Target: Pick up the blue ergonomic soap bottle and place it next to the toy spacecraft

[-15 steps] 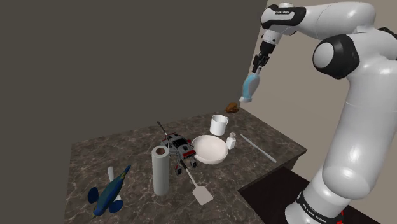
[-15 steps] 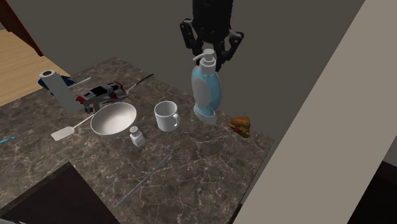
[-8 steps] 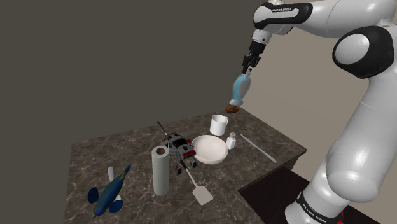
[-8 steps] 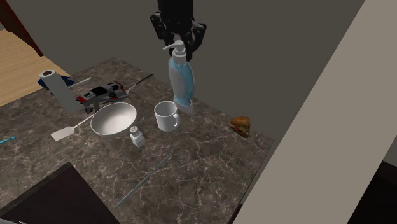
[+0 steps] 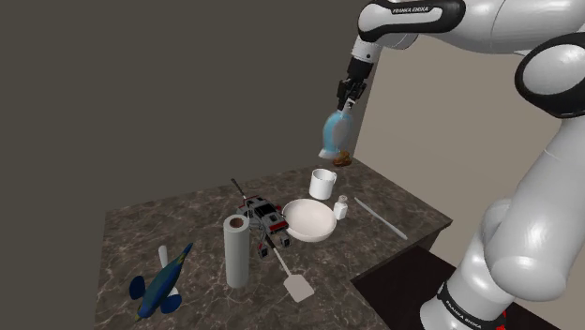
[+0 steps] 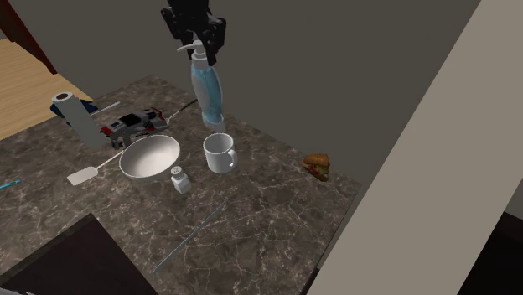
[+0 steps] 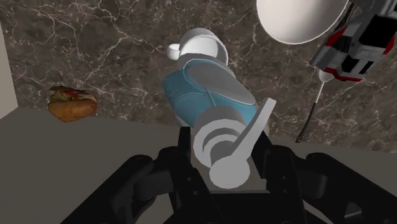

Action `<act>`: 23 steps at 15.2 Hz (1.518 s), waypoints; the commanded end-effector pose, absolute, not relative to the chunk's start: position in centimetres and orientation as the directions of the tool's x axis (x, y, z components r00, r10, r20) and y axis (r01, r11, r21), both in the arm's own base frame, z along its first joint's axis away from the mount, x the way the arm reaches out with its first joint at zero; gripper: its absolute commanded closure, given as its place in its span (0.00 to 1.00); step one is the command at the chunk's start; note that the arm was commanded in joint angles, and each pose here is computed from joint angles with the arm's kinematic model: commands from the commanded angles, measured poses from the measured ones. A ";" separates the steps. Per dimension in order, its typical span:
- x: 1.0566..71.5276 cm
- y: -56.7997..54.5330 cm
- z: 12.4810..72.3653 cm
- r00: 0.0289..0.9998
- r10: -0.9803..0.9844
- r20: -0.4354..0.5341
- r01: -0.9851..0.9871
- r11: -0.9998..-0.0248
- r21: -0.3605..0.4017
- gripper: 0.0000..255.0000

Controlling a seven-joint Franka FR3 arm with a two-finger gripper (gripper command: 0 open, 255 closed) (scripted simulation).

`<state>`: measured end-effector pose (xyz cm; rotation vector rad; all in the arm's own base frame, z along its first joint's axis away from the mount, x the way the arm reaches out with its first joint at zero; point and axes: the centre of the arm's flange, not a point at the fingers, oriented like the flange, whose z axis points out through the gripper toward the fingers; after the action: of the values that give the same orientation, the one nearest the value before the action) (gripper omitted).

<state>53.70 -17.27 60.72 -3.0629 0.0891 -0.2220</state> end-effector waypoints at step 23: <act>59.9 13.8 60.6 0.988 -0.064 0.142 -0.054 -0.996 -0.073 1.00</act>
<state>59.67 12.37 60.88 -3.0637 0.0903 -0.2229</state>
